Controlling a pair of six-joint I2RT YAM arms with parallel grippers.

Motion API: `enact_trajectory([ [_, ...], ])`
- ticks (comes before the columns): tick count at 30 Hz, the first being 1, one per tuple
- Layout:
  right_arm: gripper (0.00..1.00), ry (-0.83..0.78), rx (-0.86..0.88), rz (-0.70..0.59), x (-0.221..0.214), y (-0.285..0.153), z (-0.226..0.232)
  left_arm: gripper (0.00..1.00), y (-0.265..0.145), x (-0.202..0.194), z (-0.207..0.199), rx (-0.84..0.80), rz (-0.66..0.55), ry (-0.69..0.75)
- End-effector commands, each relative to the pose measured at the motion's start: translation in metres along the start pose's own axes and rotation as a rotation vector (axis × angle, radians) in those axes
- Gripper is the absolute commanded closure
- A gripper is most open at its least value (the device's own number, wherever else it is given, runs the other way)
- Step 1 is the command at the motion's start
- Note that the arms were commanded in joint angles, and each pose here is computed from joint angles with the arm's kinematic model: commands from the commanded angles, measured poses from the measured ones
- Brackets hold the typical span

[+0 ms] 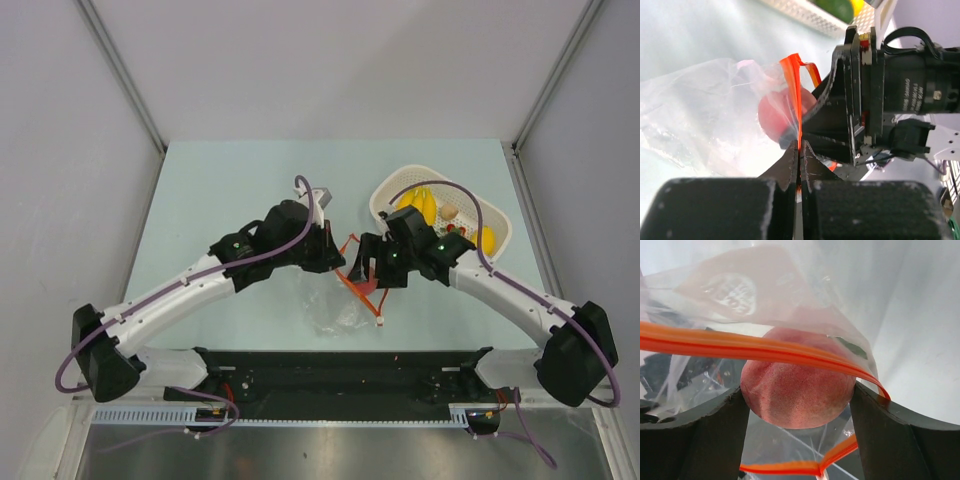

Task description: Open the zip-top bag and remove the fake food

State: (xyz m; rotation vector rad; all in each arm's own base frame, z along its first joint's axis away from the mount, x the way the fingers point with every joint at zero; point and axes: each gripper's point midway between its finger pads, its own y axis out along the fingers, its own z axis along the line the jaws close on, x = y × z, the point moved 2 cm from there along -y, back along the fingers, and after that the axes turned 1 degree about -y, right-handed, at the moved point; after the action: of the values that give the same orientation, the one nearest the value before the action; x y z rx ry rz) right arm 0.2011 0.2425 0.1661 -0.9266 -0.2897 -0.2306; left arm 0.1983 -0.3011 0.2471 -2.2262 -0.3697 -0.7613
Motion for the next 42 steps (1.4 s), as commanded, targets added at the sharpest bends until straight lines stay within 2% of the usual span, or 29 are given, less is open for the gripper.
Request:
enact_trajectory([
  [1,0.73,0.012,-0.013,0.031,-0.005,0.008,0.002,1.00,-0.004,-0.006,-0.007,-0.067,0.022,0.009],
  [7,0.73,0.017,0.101,-0.037,0.004,-0.018,0.025,1.00,-0.003,-0.021,0.020,0.078,0.072,-0.033],
  [12,0.74,-0.016,0.275,-0.126,0.014,-0.057,0.055,1.00,0.004,-0.028,0.035,0.151,0.094,-0.029],
  [17,0.73,0.004,0.291,-0.241,0.023,-0.087,0.056,1.00,-0.001,-0.023,0.049,0.236,0.062,-0.025],
  [20,0.73,0.076,0.193,-0.314,0.037,-0.100,0.027,1.00,-0.009,-0.017,0.057,0.271,0.032,-0.028],
  [21,0.73,0.143,0.136,-0.370,0.054,-0.107,0.005,1.00,-0.011,-0.015,0.058,0.275,0.024,-0.023],
  [27,0.72,0.379,-0.029,-0.472,0.096,-0.131,-0.084,1.00,-0.029,0.007,0.059,0.303,-0.029,0.017],
  [32,0.70,0.483,-0.098,-0.496,0.133,-0.123,-0.132,1.00,-0.045,0.012,0.059,0.301,-0.056,0.048],
  [37,0.64,0.562,-0.184,-0.462,0.159,-0.093,-0.178,1.00,-0.058,0.007,0.060,0.271,-0.071,0.077],
  [42,0.57,0.574,-0.243,-0.436,0.174,-0.074,-0.209,1.00,-0.070,0.005,0.062,0.260,-0.080,0.123],
])
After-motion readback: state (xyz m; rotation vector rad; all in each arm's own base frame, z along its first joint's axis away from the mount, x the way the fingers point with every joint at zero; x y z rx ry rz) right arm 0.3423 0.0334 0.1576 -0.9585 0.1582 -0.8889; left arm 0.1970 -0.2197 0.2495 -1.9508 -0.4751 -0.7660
